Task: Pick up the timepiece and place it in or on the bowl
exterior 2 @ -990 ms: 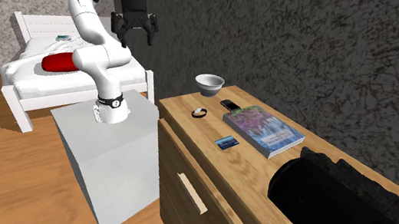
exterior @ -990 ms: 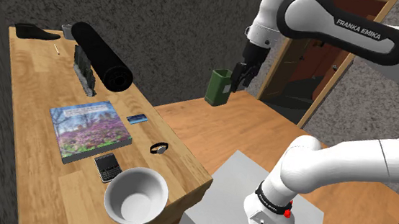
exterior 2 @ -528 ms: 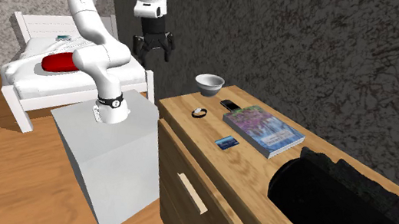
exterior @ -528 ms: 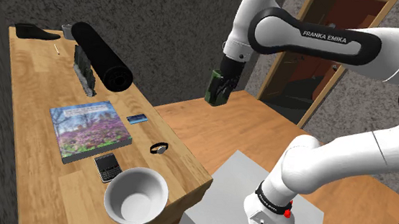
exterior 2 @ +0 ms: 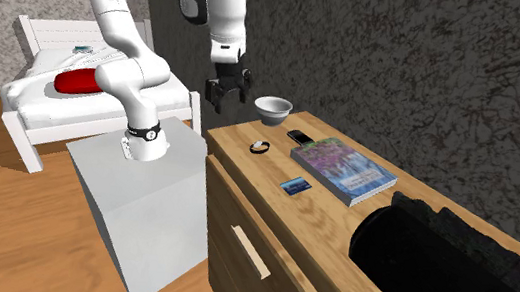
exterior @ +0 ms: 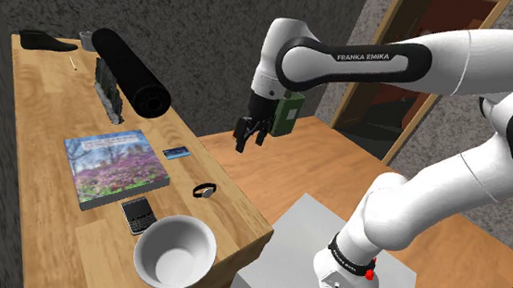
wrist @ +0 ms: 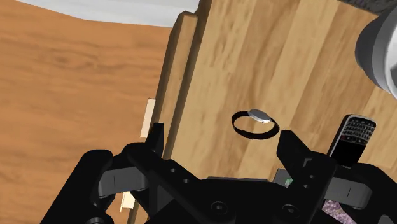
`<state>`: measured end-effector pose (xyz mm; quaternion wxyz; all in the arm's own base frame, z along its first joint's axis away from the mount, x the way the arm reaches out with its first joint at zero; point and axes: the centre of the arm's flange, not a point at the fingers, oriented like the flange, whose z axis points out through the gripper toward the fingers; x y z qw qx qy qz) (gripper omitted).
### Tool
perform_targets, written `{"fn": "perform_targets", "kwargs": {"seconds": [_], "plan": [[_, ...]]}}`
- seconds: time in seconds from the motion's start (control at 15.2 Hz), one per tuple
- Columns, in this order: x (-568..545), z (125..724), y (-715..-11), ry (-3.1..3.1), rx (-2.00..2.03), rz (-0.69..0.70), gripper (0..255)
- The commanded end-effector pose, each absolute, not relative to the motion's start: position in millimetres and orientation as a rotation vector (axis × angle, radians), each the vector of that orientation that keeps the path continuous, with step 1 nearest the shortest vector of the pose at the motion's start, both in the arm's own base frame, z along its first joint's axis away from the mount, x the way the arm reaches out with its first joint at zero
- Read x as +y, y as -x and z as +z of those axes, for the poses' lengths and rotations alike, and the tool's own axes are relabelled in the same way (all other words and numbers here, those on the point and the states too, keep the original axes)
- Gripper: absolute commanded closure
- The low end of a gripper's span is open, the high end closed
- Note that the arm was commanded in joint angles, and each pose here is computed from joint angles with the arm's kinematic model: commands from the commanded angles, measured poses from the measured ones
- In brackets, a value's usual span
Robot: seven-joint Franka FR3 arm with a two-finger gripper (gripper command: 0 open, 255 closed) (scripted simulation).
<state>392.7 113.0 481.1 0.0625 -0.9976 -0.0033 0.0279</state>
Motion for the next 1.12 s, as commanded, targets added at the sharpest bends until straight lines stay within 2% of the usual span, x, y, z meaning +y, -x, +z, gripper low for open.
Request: {"fn": "perform_targets", "kwargs": {"seconds": [0.0, 0.73, 1.06], "plan": [[128, 464, -405, 2.995, -0.02, 0.099, 0], [214, 374, -463, 2.89, -0.075, 0.181, 0], [221, 348, -459, 2.89, -0.075, 0.181, 0]]}}
